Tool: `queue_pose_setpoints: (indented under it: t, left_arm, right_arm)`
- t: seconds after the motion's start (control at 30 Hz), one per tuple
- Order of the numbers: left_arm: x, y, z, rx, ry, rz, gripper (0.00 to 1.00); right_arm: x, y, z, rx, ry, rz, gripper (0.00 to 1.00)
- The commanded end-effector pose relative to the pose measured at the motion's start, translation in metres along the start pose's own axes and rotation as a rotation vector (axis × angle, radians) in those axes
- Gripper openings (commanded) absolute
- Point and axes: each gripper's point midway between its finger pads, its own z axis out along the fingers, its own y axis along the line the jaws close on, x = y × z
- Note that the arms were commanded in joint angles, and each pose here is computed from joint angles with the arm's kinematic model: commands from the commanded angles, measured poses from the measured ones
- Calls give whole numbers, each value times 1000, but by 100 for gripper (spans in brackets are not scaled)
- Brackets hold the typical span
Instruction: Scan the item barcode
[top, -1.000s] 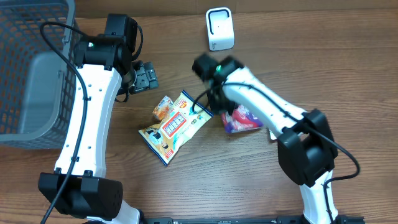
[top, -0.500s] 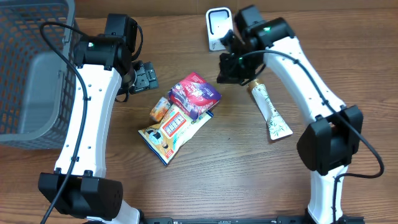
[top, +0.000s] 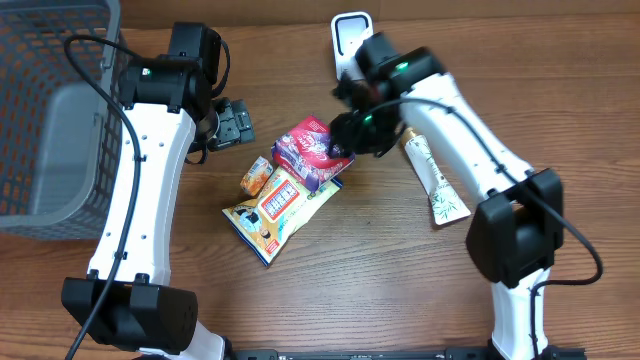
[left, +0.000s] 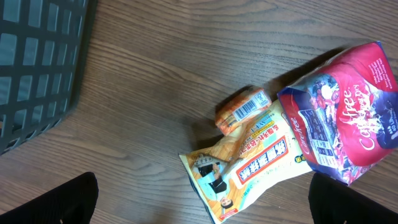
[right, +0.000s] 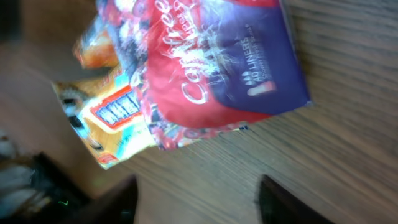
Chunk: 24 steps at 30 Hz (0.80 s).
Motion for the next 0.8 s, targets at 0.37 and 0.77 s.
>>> queue_pose_setpoints:
  t: [0.37, 0.77]
  left_arm:
    - [-2, -1, 0, 2, -3, 11, 100]
    - [-2, -1, 0, 3, -3, 11, 100]
  right_arm:
    - [-10, 32, 32, 366, -113, -255, 72]
    - [-3, 22, 73, 477, -145, -304, 75]
